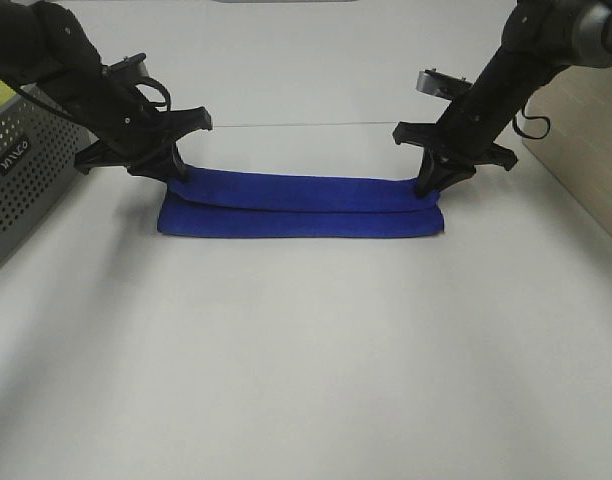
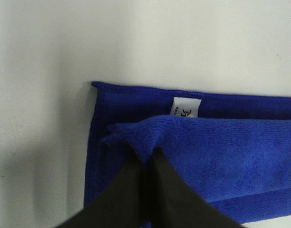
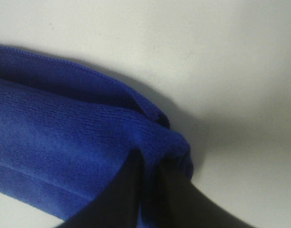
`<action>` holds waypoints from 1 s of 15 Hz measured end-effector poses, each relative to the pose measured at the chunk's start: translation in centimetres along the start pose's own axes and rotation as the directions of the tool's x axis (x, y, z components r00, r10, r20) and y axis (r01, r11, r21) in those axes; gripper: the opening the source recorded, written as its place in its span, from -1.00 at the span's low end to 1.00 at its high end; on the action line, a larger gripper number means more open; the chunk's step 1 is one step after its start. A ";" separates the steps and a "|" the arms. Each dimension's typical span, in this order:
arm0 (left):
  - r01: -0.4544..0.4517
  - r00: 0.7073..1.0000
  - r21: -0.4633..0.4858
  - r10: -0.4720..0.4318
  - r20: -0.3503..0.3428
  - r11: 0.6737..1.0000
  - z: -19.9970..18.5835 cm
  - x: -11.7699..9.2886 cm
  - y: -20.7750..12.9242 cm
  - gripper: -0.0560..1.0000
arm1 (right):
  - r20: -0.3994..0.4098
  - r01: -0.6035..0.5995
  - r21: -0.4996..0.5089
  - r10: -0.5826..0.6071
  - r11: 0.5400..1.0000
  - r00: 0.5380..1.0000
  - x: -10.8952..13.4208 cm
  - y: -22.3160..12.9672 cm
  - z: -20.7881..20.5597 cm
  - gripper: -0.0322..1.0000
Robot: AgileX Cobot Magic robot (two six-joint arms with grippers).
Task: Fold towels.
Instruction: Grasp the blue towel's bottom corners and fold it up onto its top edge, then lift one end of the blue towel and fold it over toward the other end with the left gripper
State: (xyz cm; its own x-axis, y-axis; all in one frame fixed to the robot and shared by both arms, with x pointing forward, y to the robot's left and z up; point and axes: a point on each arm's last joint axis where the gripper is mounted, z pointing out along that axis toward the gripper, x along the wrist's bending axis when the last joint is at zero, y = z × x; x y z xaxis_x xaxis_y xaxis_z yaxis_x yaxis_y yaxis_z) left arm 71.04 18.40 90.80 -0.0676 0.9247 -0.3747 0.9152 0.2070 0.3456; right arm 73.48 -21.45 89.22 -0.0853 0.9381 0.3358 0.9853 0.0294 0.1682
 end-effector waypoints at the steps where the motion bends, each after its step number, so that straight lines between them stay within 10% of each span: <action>1: 0.000 1.000 -0.001 0.000 0.001 1.000 0.0 0.0 0.0 -0.33 | -0.008 -0.004 0.005 0.004 1.000 1.000 0.1 0.0 0.0 -0.31; 3: -0.001 1.000 0.004 0.001 0.001 1.000 -0.2 -0.1 0.0 0.24 | -0.016 -0.005 0.035 0.006 0.999 1.000 0.1 -0.3 0.0 0.34; 5: -0.019 1.000 0.014 0.019 -0.012 1.000 -0.2 0.0 -0.1 0.58 | -0.022 -0.001 0.055 0.003 0.999 1.000 0.3 -0.4 -0.3 0.56; 15: 0.012 1.000 0.074 -0.011 -0.015 0.997 2.5 1.0 -1.2 0.47 | -0.019 0.004 0.069 -0.003 0.998 1.000 0.4 -0.5 -0.6 0.62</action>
State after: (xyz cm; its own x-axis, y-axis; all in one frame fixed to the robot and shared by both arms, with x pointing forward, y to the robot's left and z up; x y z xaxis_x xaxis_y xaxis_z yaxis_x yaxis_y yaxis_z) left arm 70.87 18.29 87.86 -0.0831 0.9270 -0.3657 0.9413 0.1935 0.2766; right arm 72.87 -21.31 89.83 -0.0911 0.9312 0.3529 0.9928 0.0571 0.1057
